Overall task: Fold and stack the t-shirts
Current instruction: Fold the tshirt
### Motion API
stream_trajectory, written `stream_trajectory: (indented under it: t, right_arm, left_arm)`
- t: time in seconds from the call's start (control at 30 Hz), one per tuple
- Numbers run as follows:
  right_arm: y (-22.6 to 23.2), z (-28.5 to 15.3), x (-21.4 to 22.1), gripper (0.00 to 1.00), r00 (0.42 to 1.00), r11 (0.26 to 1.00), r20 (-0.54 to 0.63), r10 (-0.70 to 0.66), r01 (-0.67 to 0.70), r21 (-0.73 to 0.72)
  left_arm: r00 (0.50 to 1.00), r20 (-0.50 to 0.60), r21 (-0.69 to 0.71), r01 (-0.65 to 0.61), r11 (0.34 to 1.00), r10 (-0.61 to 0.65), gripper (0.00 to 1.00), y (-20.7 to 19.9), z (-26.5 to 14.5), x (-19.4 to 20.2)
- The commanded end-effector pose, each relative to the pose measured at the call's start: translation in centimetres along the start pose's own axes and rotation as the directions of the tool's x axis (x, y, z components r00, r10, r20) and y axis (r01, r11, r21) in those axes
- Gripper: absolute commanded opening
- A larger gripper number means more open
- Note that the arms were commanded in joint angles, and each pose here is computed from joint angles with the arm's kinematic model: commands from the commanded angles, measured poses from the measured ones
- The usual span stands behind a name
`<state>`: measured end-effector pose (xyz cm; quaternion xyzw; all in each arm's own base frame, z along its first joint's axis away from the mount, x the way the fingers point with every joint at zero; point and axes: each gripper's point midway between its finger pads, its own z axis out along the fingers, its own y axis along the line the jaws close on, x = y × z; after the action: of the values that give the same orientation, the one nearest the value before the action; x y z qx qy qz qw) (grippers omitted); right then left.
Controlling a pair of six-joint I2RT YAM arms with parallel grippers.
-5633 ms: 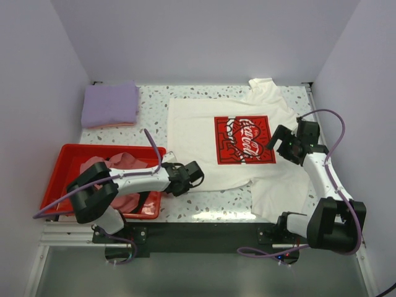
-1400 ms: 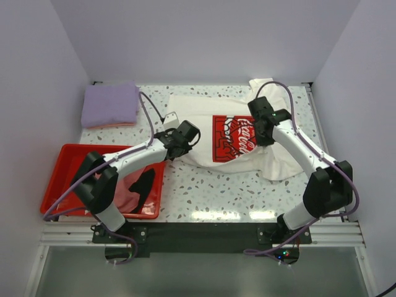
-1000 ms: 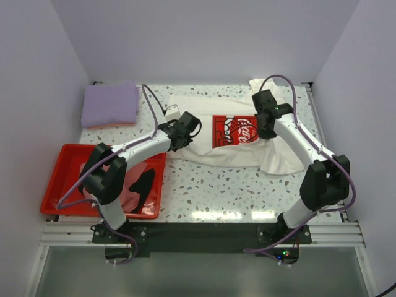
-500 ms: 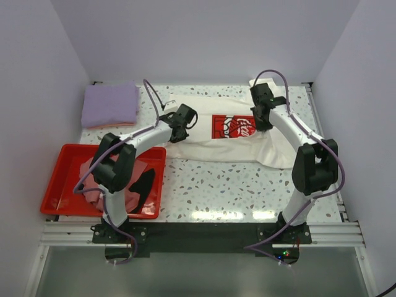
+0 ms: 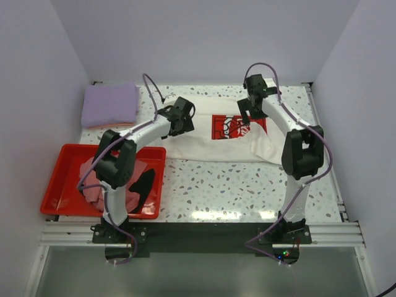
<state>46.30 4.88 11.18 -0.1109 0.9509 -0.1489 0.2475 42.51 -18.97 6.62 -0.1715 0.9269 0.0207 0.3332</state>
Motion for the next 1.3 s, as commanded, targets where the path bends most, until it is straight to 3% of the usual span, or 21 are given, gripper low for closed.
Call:
stream_trajectory:
  t: [0.0,0.07,0.17,0.33,0.43,0.77,0.9,1.07,1.27]
  right_arm:
    - [-1.2,-4.7,-0.8,0.99,0.994,0.996,0.078,0.082,-0.08,-0.027]
    - [-0.3,-6.0,0.3,0.99,0.987,0.987,0.072,0.142,-0.135,-0.089]
    - [3.5,-8.3,3.3,0.99,0.979,0.939,0.034,0.2,-0.181,-0.293]
    - [10.4,-10.6,8.2,0.99,0.986,0.805,-0.021,0.166,-0.148,-0.575]
    - [12.3,-9.9,9.6,0.99,0.985,0.766,-0.071,0.159,-0.168,-0.62]
    - [10.8,-3.0,10.1,0.99,0.983,0.899,-0.134,0.127,-0.171,-0.404]
    - [7.3,-0.9,9.5,0.99,0.975,0.951,-0.144,0.172,-0.202,-0.233]
    - [1.4,1.1,9.1,0.99,0.952,0.954,-0.133,0.275,-0.288,-0.086]
    - [-6.1,3.6,5.7,0.99,0.944,0.944,-0.053,0.324,-0.32,0.077]
  left_arm:
    - [0.998,0.052,0.117,0.032,0.993,-0.038,1.0,-1.4,-3.3,-2.9]
    - [0.999,0.032,0.173,0.031,0.984,-0.037,1.0,-2.1,-4.2,-2.2]
    - [1.0,0.009,0.223,-0.003,0.975,0.001,1.0,-3.2,-4.7,0.3]
    - [0.999,-0.037,0.244,-0.021,0.969,0.031,1.0,-3.3,-4.2,3.5]
    - [0.998,-0.058,0.231,-0.021,0.973,0.035,1.0,-2.6,-3.3,4.9]
    - [0.995,-0.085,0.12,-0.036,0.992,0.046,1.0,0.5,-1.1,7.0]
    - [0.995,-0.088,0.095,-0.04,0.995,0.048,1.0,1.3,-0.9,7.3]
    - [0.995,-0.089,0.07,-0.039,0.997,0.045,1.0,2.4,-0.7,7.3]
    - [0.996,-0.073,0.074,-0.047,0.996,0.052,1.0,2.3,-0.8,6.7]
